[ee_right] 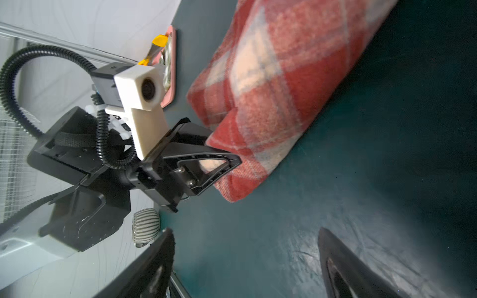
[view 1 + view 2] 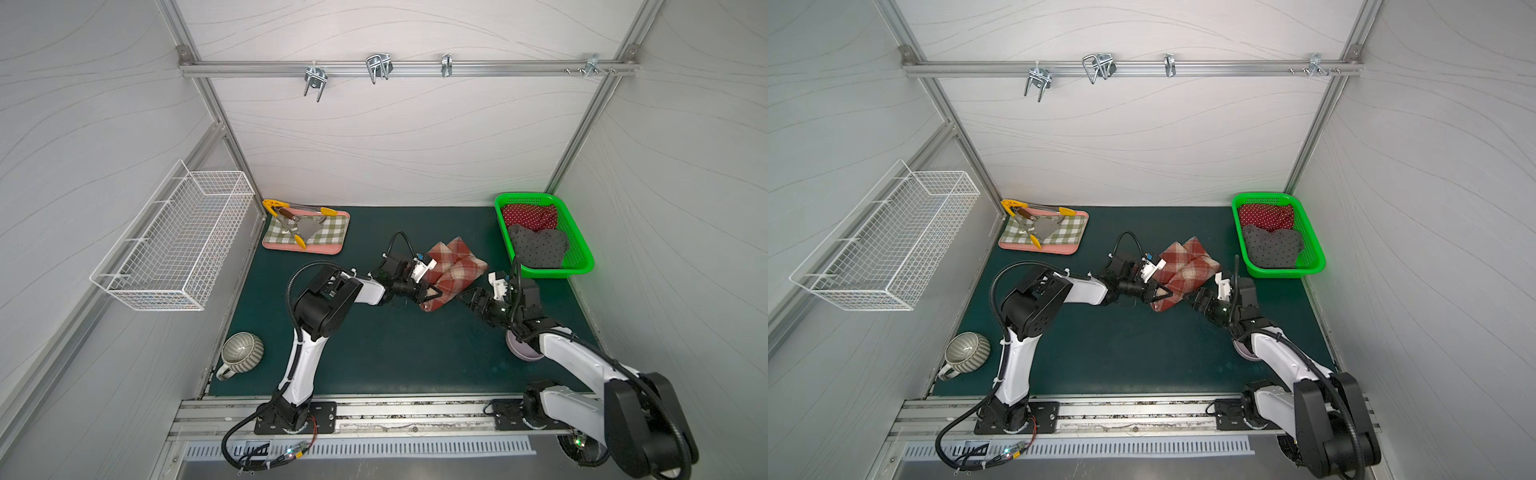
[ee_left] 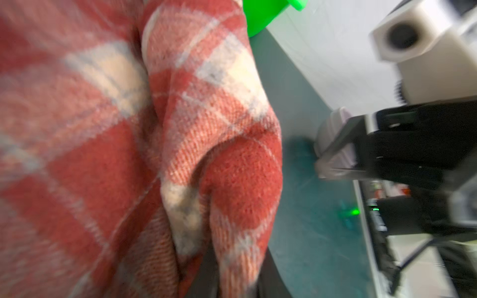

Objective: Roll up the skirts
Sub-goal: Roll the skirt at the center of the board.

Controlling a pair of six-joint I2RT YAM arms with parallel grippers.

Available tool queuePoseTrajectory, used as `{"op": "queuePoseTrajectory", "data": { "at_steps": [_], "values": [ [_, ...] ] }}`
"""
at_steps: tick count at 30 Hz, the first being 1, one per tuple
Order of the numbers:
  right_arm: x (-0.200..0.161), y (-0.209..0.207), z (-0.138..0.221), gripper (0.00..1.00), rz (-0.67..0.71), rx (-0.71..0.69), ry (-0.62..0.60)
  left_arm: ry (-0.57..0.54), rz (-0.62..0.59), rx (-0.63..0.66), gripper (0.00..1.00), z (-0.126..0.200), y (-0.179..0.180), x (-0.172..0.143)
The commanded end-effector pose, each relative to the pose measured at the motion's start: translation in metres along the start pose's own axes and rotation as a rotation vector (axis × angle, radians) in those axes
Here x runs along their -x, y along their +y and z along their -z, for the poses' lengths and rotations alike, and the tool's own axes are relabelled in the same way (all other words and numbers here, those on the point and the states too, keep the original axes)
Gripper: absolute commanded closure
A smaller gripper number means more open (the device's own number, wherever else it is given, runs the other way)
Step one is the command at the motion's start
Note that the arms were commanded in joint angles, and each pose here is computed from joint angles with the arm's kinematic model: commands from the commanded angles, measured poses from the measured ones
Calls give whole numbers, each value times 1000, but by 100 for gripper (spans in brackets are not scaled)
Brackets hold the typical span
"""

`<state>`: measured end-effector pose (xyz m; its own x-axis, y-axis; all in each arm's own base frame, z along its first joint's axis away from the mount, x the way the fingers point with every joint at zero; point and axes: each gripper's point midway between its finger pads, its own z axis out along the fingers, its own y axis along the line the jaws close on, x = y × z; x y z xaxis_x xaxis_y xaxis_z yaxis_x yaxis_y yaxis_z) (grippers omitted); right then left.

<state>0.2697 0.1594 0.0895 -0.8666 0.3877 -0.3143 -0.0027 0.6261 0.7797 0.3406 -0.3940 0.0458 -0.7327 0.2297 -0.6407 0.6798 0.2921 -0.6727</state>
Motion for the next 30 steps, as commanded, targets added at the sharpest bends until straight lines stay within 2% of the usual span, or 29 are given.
{"op": "queuePoseTrajectory", "data": {
  "at_steps": [1, 5, 14, 16, 18, 19, 20, 21, 22, 23, 24, 27, 30],
  "values": [
    [18, -5, -10, 11, -29, 4, -29, 111, 298, -113, 91, -13, 1, -55],
    [39, -13, -28, 10, -72, -4, -23, 99, 353, -141, 90, -16, 4, -64],
    [61, -27, -66, 9, -96, -26, -43, 138, 378, -139, 90, -17, 7, -75],
    [60, -35, -74, 12, -102, -50, -26, 145, 380, -139, 90, -17, 8, -78],
    [57, -41, -80, 19, -104, -66, -17, 147, 382, -142, 87, -17, 8, -77],
    [55, -43, -83, 28, -102, -73, -9, 147, 380, -144, 81, -17, 7, -76],
    [53, -45, -86, 40, -101, -78, -2, 143, 379, -144, 67, -17, 6, -73],
    [51, -46, -87, 55, -98, -82, 6, 142, 382, -133, 49, -17, 7, -70],
    [50, -47, -89, 74, -92, -90, 14, 158, 387, -99, 5, -17, 10, -71],
    [47, -47, -89, 86, -83, -98, 26, 182, 362, -52, 1, -16, 12, -70],
    [45, -48, -90, 88, -77, -113, 34, 211, 337, 2, 1, -12, 14, -72],
    [42, -49, -87, 89, -56, -135, 52, 207, 159, 139, 1, 6, 9, -58],
    [39, -45, -81, 91, -44, -145, 71, 99, -30, 299, 1, 36, 6, -30]
  ]
}}
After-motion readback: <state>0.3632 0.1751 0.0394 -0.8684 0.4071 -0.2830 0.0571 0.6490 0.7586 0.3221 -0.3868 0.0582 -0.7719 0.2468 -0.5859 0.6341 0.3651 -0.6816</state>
